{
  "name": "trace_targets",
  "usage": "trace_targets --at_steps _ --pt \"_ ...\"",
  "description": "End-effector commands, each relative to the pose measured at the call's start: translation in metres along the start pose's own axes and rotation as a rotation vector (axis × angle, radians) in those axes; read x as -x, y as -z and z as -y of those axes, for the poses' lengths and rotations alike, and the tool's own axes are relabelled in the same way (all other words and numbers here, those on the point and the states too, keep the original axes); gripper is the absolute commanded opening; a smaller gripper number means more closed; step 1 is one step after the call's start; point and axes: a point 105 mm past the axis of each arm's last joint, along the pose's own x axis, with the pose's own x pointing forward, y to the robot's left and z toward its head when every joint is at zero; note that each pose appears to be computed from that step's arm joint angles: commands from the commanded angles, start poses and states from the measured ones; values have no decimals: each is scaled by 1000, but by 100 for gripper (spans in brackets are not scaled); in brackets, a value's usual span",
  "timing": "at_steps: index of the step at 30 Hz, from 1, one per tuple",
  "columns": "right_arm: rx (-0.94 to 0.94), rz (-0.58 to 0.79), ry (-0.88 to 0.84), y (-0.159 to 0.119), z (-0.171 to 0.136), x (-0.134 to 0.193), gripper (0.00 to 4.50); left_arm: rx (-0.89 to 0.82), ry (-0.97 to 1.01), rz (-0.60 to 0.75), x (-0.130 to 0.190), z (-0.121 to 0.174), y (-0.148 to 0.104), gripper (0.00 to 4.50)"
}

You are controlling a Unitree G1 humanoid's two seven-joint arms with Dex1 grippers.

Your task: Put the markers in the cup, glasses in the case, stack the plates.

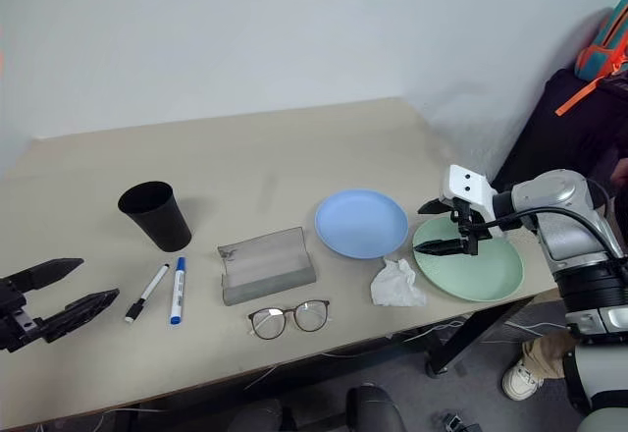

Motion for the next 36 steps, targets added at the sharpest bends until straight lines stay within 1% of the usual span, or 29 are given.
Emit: trace_targets --at_steps 1,3,7,10,14,16,18,23,29,33,36 --pt "17 35 18 -9 0 3 418 -1 -5 44 0 1 -10 449" --pt "5 32 15 -6 -2 1 418 23 -9 74 -1 -1 -14 449" --pt "-1 41 18 -8 -1 1 418 10 4 49 3 -4 -18 449" --pt "-5 29 32 -3 3 1 418 3 -11 52 -1 -10 -21 449" --pt "-4 23 54 1 7 6 418 -14 40 49 -11 -2 -25 449" --pt "-14 19 79 5 8 7 418 -18 37 46 -13 -6 -23 449" --pt "-28 25 82 4 5 7 418 -30 49 40 -12 -8 -24 449" --pt "-50 -35 113 20 -2 11 418 -67 80 40 -18 -8 -24 449" --pt "-84 -55 122 27 -13 16 418 -83 104 51 -27 -6 -25 449" --pt "-92 -80 126 31 -21 15 418 -99 122 54 -32 -4 -20 449" --pt "-68 -129 157 40 -22 12 418 -104 130 57 -38 -1 -16 449"
